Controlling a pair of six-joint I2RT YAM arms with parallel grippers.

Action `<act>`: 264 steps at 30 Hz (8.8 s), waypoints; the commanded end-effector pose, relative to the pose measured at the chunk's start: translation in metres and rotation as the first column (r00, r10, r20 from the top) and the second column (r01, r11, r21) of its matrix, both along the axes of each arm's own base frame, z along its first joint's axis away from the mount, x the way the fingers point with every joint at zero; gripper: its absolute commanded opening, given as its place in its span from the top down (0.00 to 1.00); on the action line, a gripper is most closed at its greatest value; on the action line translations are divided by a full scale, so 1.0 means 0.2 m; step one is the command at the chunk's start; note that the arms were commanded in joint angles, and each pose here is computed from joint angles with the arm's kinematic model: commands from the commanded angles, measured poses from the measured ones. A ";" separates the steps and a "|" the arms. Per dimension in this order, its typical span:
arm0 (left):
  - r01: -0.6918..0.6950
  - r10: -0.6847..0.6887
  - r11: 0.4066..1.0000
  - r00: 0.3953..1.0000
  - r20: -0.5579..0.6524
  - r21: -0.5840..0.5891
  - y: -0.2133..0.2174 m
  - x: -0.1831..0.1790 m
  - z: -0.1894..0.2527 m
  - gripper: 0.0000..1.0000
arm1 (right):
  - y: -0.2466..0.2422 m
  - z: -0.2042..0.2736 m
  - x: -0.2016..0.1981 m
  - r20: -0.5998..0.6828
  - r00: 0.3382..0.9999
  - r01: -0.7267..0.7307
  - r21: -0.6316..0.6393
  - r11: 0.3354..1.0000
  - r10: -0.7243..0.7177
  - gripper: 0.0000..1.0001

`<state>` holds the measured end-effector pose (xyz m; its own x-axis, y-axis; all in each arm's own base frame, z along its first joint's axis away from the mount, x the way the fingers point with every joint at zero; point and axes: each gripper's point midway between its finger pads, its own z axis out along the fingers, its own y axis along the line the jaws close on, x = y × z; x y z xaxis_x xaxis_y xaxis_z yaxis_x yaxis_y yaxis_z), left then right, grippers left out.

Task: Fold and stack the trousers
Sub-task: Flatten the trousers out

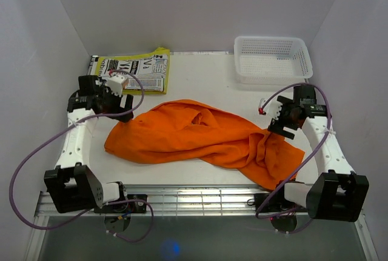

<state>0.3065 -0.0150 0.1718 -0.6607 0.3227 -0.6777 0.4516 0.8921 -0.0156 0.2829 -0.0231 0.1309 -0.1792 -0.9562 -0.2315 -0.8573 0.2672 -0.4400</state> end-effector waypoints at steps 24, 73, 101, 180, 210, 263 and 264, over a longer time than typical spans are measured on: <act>0.632 -0.630 0.771 0.775 -0.046 0.077 -0.18 -0.05 0.02 0.02 | 0.20 -0.29 -0.20 -0.489 0.872 0.144 0.239 0.960 -0.009 0.09; 0.312 -0.317 0.947 0.946 -0.074 -0.074 0.27 -0.03 -0.40 0.12 | 0.26 -0.12 -0.01 -0.207 0.977 -0.008 0.215 0.977 0.054 0.27; 0.464 -0.425 0.882 0.861 -0.280 0.087 0.32 -0.09 -0.76 0.94 | -0.13 -0.60 0.28 -0.174 0.938 0.278 -0.139 0.950 -0.300 0.29; 0.101 -0.097 0.989 0.994 0.042 -0.108 0.55 0.34 0.11 1.00 | -0.28 0.79 0.22 0.312 0.923 0.180 0.164 0.970 -0.225 0.92; 0.213 -0.214 0.975 0.977 0.019 0.071 0.73 -0.16 -0.21 0.26 | -0.56 0.26 -0.24 -0.119 0.973 0.224 0.300 0.927 -0.196 0.03; 0.734 -0.732 0.677 0.679 0.047 -0.062 -1.21 -0.26 -0.21 0.28 | -0.72 -0.46 0.00 -0.482 0.767 0.526 0.094 0.845 -0.424 0.22; 0.730 -0.729 0.680 0.683 0.046 -0.060 -1.20 -0.26 -0.21 0.28 | -0.72 -0.48 -0.01 -0.496 0.759 0.527 0.089 0.845 -0.422 0.26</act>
<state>0.2523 -0.2616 0.1117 -0.2315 0.6758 -0.6998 0.9661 0.2442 -0.0836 0.2871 -0.1663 0.0448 -0.7595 -0.6133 -0.2170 -0.6362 0.7699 0.0505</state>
